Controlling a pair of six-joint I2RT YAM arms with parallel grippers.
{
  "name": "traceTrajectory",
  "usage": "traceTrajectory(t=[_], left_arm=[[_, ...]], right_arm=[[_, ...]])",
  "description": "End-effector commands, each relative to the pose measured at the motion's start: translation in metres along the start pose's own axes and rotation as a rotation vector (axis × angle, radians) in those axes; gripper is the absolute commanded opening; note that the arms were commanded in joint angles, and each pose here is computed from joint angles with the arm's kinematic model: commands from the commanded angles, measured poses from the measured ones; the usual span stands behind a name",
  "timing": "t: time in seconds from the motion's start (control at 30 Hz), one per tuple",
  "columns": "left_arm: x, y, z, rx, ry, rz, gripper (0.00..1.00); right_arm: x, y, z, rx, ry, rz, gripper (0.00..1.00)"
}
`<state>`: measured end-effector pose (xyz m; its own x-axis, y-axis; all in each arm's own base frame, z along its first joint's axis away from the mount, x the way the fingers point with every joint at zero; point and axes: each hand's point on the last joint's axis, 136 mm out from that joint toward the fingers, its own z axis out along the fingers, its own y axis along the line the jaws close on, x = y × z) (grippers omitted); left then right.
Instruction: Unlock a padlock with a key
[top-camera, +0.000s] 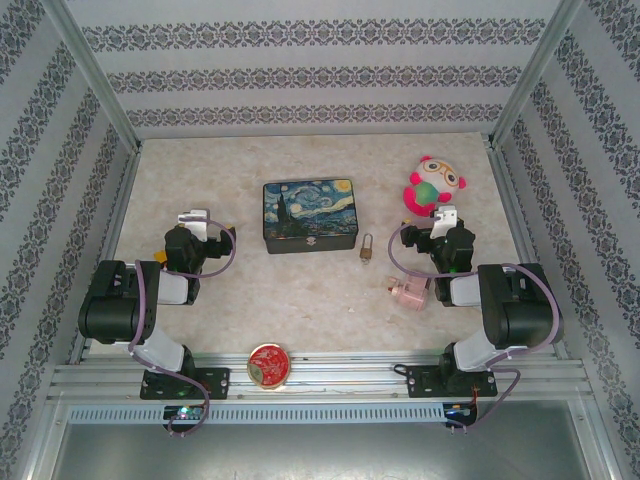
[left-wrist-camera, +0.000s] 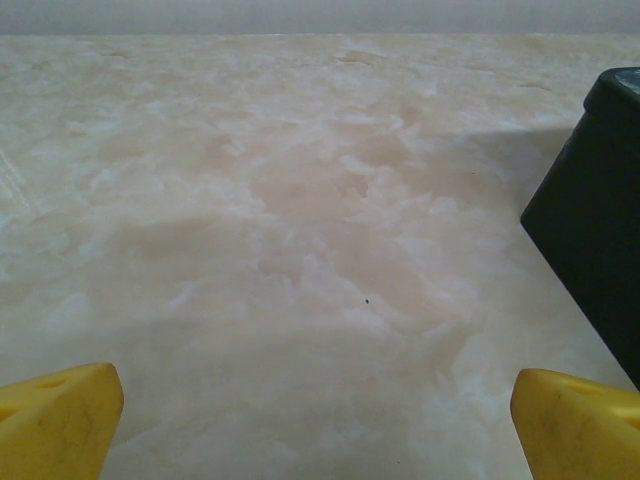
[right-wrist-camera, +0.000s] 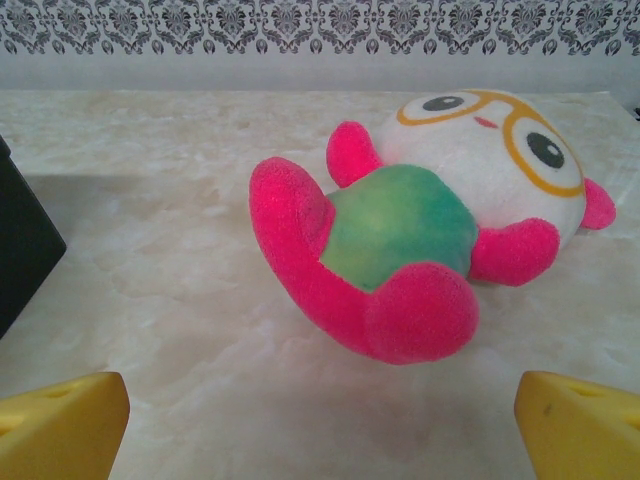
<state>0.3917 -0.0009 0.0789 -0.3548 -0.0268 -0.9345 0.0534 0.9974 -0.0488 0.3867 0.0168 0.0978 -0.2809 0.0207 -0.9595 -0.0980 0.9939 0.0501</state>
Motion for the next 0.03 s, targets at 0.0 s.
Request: traceTrajectory(t=[0.0], left_arm=[[-0.0129,-0.0007,-0.0010,0.011,-0.057,0.015,0.99]], right_arm=[[-0.0090,0.0033,-0.0006,-0.003,-0.026,-0.022,0.98]])
